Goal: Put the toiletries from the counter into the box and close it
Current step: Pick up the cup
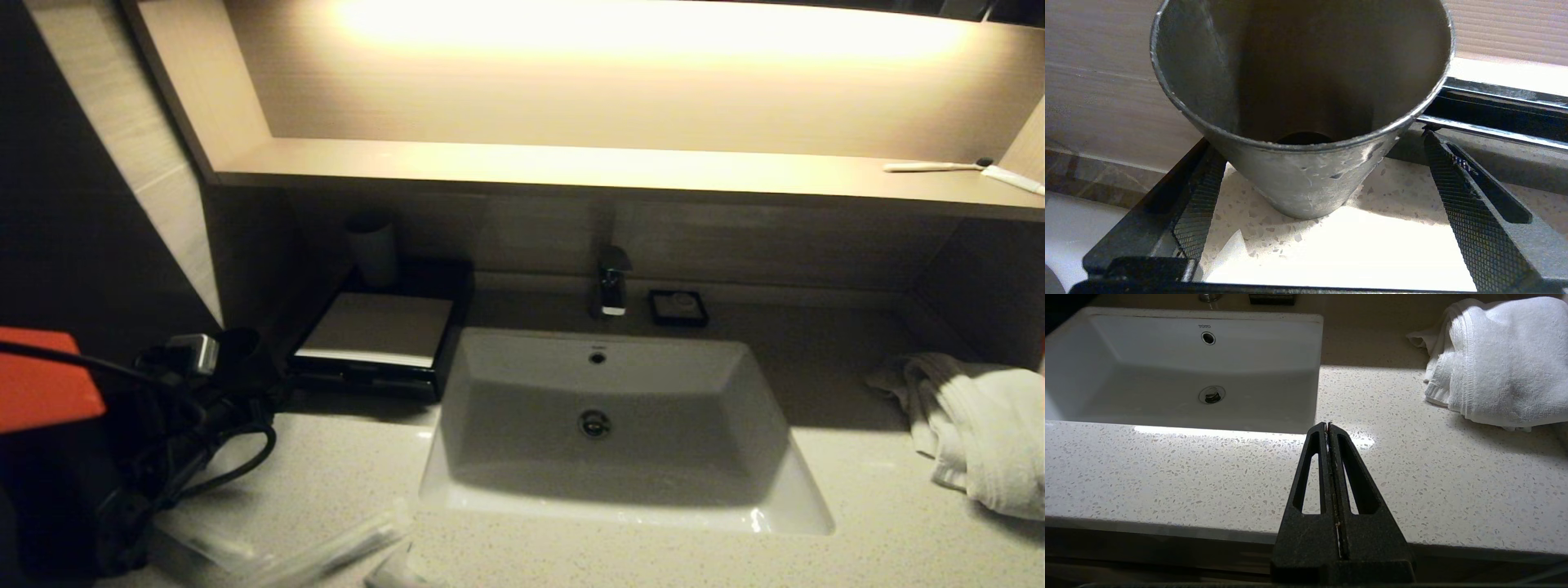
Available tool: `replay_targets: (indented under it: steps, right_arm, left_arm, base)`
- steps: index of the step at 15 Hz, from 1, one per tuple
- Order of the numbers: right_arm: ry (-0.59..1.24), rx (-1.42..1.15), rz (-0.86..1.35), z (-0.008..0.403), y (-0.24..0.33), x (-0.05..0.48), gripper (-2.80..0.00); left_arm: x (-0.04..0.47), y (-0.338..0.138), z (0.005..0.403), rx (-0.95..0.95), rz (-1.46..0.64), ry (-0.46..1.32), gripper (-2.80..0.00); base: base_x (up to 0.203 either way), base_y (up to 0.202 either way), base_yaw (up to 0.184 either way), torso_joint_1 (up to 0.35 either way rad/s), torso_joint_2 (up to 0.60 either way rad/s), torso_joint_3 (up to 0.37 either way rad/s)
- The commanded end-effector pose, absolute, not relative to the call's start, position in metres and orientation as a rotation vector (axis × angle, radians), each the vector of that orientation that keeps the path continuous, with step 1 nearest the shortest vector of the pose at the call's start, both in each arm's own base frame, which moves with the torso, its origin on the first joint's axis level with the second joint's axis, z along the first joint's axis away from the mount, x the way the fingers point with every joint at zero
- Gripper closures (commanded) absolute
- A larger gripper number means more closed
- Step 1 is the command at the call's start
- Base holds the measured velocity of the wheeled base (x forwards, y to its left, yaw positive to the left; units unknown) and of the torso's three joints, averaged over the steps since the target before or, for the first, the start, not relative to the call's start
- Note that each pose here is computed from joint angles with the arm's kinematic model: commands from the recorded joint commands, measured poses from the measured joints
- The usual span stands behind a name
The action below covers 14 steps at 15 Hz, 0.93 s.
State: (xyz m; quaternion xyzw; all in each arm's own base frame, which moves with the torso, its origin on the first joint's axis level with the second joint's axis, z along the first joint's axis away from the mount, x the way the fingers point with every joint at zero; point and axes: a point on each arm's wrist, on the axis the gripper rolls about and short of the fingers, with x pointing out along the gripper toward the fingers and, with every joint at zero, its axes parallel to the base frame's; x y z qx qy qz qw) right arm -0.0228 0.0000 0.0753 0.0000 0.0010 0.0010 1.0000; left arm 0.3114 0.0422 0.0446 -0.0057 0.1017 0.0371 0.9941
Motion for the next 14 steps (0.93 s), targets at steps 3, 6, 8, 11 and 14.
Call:
replay_targets:
  steps: [3,6,8,11,14]
  right_arm:
    - [0.002,0.000,0.003,0.0753,0.0001,-0.0228,0.00]
    - [0.002,0.000,0.003,0.0753,0.0001,-0.0228,0.00]
    - [0.002,0.000,0.002,0.0753,0.0001,-0.0228,0.00]
    - [0.002,0.000,0.002,0.0753,0.0001,-0.0228,0.00]
    - [0.002,0.000,0.003,0.0753,0.0001,-0.0228,0.00]
  left_arm:
    - [0.3091,0.0423,0.0479,-0.026,0.077,0.192,-2.80]
    - [0.3084,0.0423,0.0479,-0.026,0.077,0.193,0.00]
    - [0.3082,0.0438,0.0475,-0.027,0.082,0.194,0.00]
    - [0.3086,0.0438,0.0473,-0.027,0.082,0.194,0.00]
    - [0.3073,0.0457,0.0502,-0.025,0.088,0.186,0.00]
  base:
    - [0.000,0.000,0.000,0.000,0.00,0.000]
    - [0.000,0.000,0.000,0.000,0.00,0.000]
    - [0.000,0.000,0.000,0.000,0.00,0.000]
    - [0.000,0.000,0.000,0.000,0.00,0.000]
    - [0.000,0.000,0.000,0.000,0.00,0.000]
